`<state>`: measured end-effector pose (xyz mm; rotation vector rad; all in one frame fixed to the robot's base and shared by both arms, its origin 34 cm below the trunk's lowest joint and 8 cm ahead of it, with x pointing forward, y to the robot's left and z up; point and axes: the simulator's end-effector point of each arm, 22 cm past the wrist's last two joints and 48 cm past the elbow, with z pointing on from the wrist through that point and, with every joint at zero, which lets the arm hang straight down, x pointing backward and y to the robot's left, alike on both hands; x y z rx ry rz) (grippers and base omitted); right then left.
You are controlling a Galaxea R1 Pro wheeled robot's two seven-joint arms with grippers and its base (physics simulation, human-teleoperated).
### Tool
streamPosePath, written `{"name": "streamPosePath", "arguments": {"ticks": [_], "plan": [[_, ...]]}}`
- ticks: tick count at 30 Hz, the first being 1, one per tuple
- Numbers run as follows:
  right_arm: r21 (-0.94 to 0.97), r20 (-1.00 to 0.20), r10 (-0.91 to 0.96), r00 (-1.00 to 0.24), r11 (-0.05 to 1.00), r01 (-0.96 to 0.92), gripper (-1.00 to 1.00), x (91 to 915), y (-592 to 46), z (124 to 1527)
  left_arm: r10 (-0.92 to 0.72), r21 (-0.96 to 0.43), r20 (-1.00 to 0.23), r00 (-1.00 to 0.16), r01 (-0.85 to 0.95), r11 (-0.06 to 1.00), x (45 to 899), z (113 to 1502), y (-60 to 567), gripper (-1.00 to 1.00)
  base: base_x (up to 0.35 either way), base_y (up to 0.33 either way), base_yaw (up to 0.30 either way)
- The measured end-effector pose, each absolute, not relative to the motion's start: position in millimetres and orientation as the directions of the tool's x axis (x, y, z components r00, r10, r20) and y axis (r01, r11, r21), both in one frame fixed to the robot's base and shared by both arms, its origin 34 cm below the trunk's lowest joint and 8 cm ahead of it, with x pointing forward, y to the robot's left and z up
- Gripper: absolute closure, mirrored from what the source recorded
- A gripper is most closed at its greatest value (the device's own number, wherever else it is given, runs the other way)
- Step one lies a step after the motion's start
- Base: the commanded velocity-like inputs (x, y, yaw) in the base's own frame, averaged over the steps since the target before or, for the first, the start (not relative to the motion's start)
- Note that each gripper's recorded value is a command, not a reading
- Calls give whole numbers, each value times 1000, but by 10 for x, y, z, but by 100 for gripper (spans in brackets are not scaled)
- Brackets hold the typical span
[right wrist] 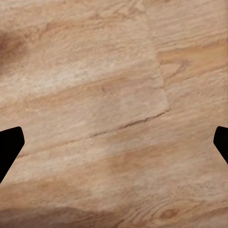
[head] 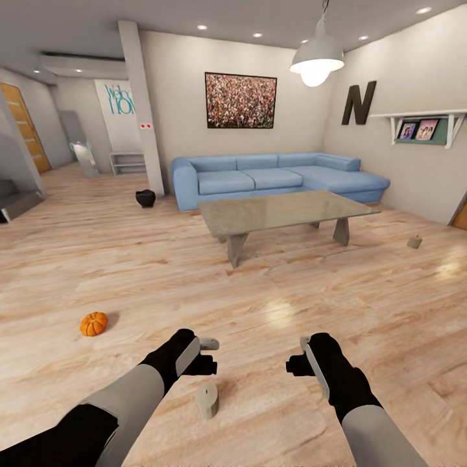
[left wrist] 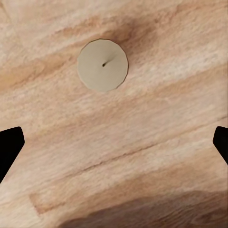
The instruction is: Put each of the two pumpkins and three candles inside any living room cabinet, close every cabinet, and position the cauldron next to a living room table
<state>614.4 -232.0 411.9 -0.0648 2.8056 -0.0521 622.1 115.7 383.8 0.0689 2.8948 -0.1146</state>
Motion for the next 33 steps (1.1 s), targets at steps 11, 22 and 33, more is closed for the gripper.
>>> {"name": "streamPosePath", "arguments": {"ticks": [11,22,33], "plan": [[-45,-427,-40,-903,999,-23,-100,6345,-2350,4267,36,-73,-239,-970,55,996,6140,3578,1158,-100,0,0,0],[-42,-545,-35,-838,999,-14,-100,6627,-2349,4611,38,-74,-207,-978,54,996,6065,3327,1160,-100,0,0,0],[-24,-532,-34,-846,999,-25,-100,6650,-2218,4451,38,-77,-165,-986,51,996,5989,3087,1158,-100,0,0,0]]}}
